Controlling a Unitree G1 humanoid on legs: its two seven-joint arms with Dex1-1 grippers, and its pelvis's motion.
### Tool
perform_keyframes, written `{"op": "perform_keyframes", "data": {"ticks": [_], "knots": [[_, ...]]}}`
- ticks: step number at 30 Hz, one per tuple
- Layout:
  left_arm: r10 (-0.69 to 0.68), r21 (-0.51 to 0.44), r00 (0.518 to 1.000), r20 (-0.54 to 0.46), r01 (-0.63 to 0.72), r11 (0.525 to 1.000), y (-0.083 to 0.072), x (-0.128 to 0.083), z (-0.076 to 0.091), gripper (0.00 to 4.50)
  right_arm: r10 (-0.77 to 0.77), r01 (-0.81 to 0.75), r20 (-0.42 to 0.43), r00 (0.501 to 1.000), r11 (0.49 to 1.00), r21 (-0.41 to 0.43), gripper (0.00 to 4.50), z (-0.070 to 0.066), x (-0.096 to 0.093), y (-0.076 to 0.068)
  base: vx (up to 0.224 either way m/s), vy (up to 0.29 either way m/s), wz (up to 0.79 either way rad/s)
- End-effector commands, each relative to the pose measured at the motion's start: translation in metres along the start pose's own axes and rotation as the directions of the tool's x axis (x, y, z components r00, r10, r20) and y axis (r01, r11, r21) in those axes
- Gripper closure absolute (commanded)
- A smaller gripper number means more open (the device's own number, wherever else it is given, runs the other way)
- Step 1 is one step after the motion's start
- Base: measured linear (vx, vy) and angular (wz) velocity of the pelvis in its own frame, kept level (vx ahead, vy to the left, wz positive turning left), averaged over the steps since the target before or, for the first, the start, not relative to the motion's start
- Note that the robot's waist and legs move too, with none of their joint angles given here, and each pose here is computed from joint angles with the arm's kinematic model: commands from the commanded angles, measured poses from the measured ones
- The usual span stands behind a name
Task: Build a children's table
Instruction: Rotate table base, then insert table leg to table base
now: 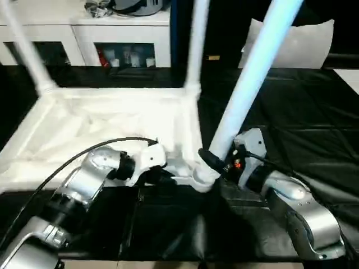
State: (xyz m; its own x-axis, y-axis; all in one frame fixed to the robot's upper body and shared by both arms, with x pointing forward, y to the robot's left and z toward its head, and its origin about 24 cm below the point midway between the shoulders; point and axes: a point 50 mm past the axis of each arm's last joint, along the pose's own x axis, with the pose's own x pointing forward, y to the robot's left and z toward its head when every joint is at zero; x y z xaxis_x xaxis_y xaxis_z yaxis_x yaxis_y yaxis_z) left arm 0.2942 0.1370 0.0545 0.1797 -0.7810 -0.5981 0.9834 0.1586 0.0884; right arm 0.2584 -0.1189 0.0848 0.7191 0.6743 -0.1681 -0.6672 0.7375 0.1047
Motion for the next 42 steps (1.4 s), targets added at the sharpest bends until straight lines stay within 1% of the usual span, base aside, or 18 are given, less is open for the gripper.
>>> {"op": "perform_keyframes", "data": {"ticks": [1,4,6,7,9,12,14,18,23,25,28,30,33,34,36,40,41,42], "knots": [[0.132,-0.053,0.988,-0.084,-0.136,0.989,0.005,-0.009,-0.014,4.50,-0.006,0.007,-0.027,1.000,1.000,0.009,2.60,0.000,0.004,-0.004,0.000,0.000,0.00],[0.165,-0.035,0.983,-0.083,-0.168,0.985,0.004,-0.010,-0.013,4.50,0.000,0.001,-0.037,0.999,1.000,0.014,2.60,0.001,0.010,-0.006,0.000,0.000,0.00],[0.168,-0.031,0.983,-0.070,-0.171,0.985,0.003,-0.010,-0.011,4.50,0.021,-0.020,-0.041,0.999,1.000,0.012,2.60,0.002,0.014,-0.005,0.000,0.000,0.00],[0.155,-0.032,0.987,-0.046,-0.157,0.987,0.000,-0.009,-0.009,4.50,0.046,-0.046,-0.048,0.998,0.999,0.002,2.60,0.002,0.018,-0.004,0.000,0.000,0.00],[0.151,-0.035,0.988,-0.042,-0.153,0.988,-0.001,-0.009,-0.008,4.50,0.053,-0.053,-0.052,0.997,0.999,-0.003,2.60,0.002,0.019,-0.004,0.000,0.000,0.00],[0.094,-0.002,0.995,-0.026,-0.094,0.996,-0.007,-0.007,-0.007,4.50,0.075,-0.074,-0.090,0.993,0.997,0.015,2.60,-0.002,0.021,-0.004,0.000,0.000,0.00],[0.098,-0.009,0.995,-0.017,-0.098,0.995,-0.006,-0.007,-0.007,4.50,0.089,-0.088,-0.098,0.991,0.996,0.015,2.60,-0.003,0.021,-0.003,0.000,0.000,0.00],[0.065,0.043,0.998,-0.002,-0.064,0.997,-0.007,-0.007,-0.005,4.50,0.120,-0.121,-0.130,0.984,0.993,0.005,2.60,-0.007,0.026,-0.004,0.000,0.000,0.00],[0.033,0.056,0.999,0.028,-0.035,0.998,-0.009,-0.009,-0.002,4.50,0.129,-0.127,-0.152,0.980,0.992,0.020,2.60,-0.010,0.028,-0.005,0.000,0.000,0.00],[0.037,0.065,0.999,0.031,-0.039,0.997,-0.007,-0.010,-0.001,4.50,0.149,-0.149,-0.187,0.971,0.989,0.013,2.60,-0.015,0.028,-0.005,0.000,0.000,0.00],[0.036,0.075,0.999,0.030,-0.038,0.996,-0.006,-0.009,-0.001,4.50,0.153,-0.152,-0.204,0.967,0.988,0.020,2.60,-0.020,0.028,-0.006,0.000,0.000,0.00],[0.037,0.075,0.999,0.031,-0.039,0.996,-0.005,-0.010,-0.001,4.50,0.140,-0.134,-0.200,0.970,0.990,0.047,2.60,-0.024,0.027,-0.008,0.000,0.000,0.00],[0.048,0.062,0.998,0.047,-0.051,0.997,-0.003,-0.011,0.001,4.50,0.103,-0.081,-0.163,0.981,0.987,0.135,2.60,-0.032,0.022,-0.015,0.000,0.000,0.00],[0.051,0.060,0.997,0.051,-0.054,0.997,-0.003,-0.011,0.001,4.50,0.100,-0.077,-0.159,0.982,0.986,0.144,2.60,-0.033,0.022,-0.016,0.000,0.000,0.00],[0.064,0.039,0.995,0.074,-0.067,0.997,-0.001,-0.012,0.003,4.50,0.084,-0.059,-0.116,0.990,0.977,0.205,2.60,-0.039,0.017,-0.018,0.000,0.000,0.00],[0.073,0.037,0.994,0.083,-0.076,0.996,0.001,-0.011,0.004,4.50,0.076,-0.054,-0.094,0.993,0.975,0.217,2.60,-0.052,0.011,-0.016,0.000,0.000,0.00],[0.073,0.037,0.994,0.083,-0.076,0.996,0.001,-0.011,0.004,4.50,0.076,-0.054,-0.094,0.993,0.975,0.217,2.60,-0.052,0.011,-0.016,0.000,0.000,0.00],[0.074,0.036,0.994,0.083,-0.078,0.996,0.001,-0.011,0.004,4.50,0.071,-0.052,-0.076,0.995,0.972,0.228,2.60,-0.058,0.008,-0.012,0.000,0.000,0.00]]}}
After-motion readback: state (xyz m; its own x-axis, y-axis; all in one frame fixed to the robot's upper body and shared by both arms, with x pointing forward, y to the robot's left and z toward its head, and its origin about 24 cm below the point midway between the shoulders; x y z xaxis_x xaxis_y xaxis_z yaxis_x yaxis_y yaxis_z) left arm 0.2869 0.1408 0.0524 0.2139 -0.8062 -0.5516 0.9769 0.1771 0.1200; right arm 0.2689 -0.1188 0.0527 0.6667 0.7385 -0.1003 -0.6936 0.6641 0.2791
